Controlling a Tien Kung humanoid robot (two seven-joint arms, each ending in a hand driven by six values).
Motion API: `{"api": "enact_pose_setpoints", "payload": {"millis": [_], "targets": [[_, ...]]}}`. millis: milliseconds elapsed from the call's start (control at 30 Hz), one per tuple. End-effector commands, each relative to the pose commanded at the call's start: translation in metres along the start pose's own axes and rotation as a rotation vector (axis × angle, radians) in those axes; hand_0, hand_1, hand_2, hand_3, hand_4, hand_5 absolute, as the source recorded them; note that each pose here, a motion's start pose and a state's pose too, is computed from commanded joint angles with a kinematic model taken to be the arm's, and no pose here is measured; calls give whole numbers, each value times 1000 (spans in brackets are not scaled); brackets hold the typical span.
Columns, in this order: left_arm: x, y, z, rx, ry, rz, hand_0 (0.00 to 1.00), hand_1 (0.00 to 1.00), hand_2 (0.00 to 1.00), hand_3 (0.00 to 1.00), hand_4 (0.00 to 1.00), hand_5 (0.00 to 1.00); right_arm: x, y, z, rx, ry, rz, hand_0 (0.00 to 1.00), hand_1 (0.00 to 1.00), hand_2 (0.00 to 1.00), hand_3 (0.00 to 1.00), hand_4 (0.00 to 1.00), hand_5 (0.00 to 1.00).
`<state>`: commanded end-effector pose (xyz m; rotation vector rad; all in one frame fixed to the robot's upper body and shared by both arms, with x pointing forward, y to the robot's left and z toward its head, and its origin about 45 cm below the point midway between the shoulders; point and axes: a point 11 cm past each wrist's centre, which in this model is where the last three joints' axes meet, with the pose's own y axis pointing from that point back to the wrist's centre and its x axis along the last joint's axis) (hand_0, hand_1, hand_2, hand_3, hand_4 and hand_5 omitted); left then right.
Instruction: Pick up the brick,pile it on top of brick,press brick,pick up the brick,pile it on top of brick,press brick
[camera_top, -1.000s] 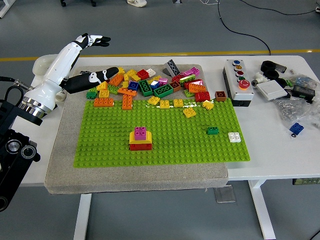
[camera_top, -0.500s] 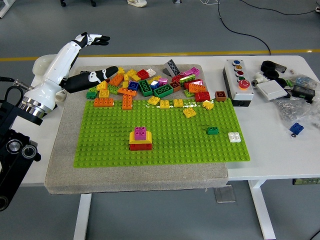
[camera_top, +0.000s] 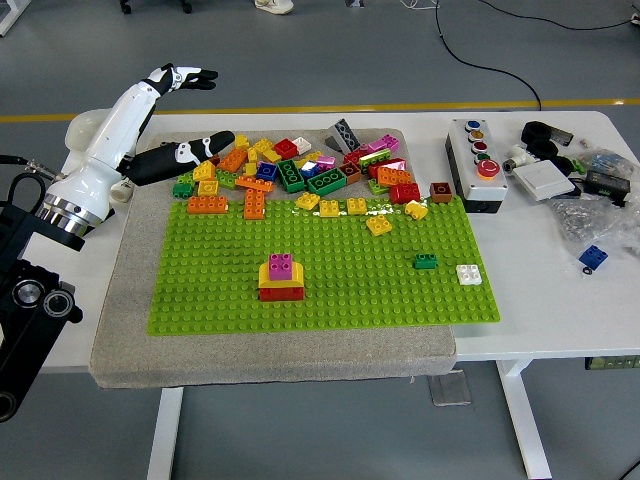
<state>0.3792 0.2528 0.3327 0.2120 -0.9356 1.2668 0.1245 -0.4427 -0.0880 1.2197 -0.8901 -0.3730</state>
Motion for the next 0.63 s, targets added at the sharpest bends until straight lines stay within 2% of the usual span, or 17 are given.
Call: {"api": "enact_pose_setpoints", "payload": {"millis": [633], "targets": [[1, -1, -3, 7, 4, 4, 959, 786, 760, 779, 998, 772, -3, 0, 2, -6, -13, -4, 742, 649, 717, 610, 819, 390]]}}
